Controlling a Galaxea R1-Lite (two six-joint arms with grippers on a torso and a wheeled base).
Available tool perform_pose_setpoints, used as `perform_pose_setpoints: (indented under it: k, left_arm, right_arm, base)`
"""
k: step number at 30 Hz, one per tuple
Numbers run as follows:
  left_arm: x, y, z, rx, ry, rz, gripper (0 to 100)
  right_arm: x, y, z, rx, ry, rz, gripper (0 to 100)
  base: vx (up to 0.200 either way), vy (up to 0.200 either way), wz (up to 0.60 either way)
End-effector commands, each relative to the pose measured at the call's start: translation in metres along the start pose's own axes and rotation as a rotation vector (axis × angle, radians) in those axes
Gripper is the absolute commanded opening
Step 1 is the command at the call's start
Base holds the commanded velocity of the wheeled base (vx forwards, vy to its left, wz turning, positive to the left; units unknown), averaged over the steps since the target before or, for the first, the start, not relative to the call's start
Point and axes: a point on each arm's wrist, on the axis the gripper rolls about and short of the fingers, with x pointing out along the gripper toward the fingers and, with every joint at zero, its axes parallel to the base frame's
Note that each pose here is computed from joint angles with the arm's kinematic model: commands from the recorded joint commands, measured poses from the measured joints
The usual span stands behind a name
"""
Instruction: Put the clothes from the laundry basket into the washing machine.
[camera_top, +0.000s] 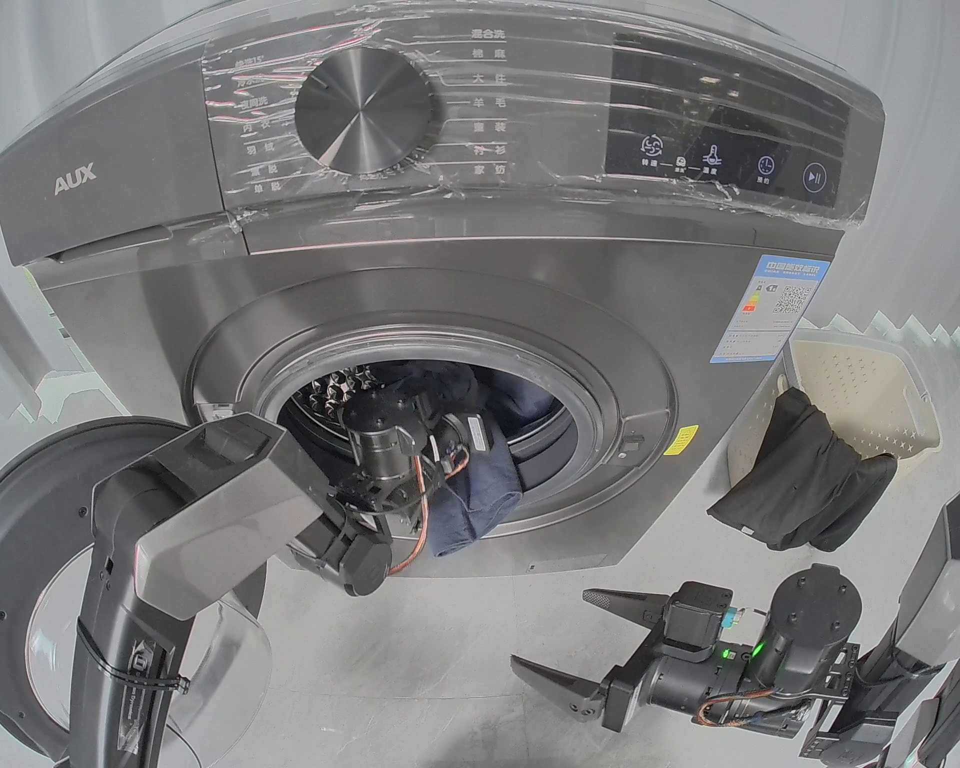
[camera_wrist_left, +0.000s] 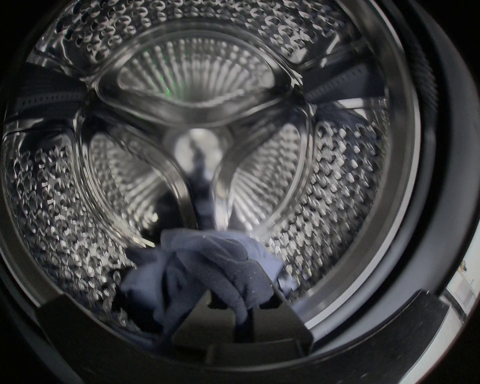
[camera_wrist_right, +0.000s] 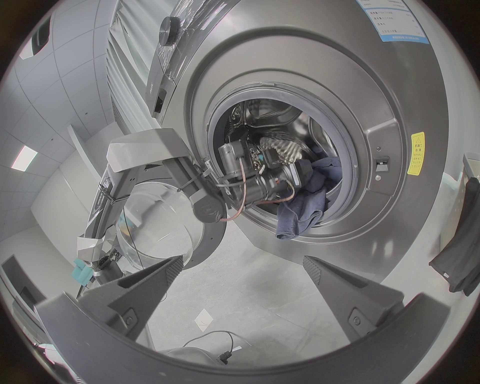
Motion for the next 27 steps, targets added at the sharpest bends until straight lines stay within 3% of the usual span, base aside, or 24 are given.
perform_pose_setpoints:
  k: [1,3,9,10,13,19,20,23,27]
  left_arm:
    - [0.025,0.015,0.021,-0.017,-0.129,0.092,0]
    - [0.031,0.021,0.024,-0.019,-0.157,0.136,0]
    - [0.034,0.023,0.026,-0.022,-0.171,0.146,0]
    - [0.034,0.024,0.023,-0.018,-0.161,0.148,100]
    - [0.032,0.021,0.018,-0.017,-0.147,0.142,100]
    - [0.013,0.010,0.003,-0.010,-0.042,0.117,100]
    - [0.000,0.004,0.000,0.000,0.011,0.091,100]
    - [-0.022,-0.008,0.001,0.005,0.076,0.023,100]
    - [-0.044,-0.014,-0.002,0.013,0.155,-0.035,100]
  right_arm:
    - [0.000,0.000,0.000,0.000,0.001,0.002,100]
    - [0.000,0.001,0.000,0.000,0.002,0.003,100]
    - [0.001,0.002,-0.002,-0.001,0.009,0.007,100]
    - [0.001,0.002,-0.002,0.000,0.009,0.006,100]
    - [0.002,0.002,-0.002,-0.001,0.008,0.005,100]
    - [0.001,0.002,-0.002,0.000,0.007,0.005,100]
    - [0.002,0.002,-0.002,0.000,0.008,0.005,100]
    - [0.001,0.002,-0.002,0.000,0.007,0.007,100]
    - [0.001,0.002,-0.002,0.000,0.007,0.005,100]
  base:
    - [0.000,0.000,0.00]
    - [0.000,0.000,0.00]
    - [0.000,0.000,0.00]
    - [0.000,0.000,0.00]
    - [0.000,0.000,0.00]
    - [0.000,0.000,0.00]
    - [0.000,0.000,0.00]
    - [0.000,0.000,0.00]
    - [0.000,0.000,0.00]
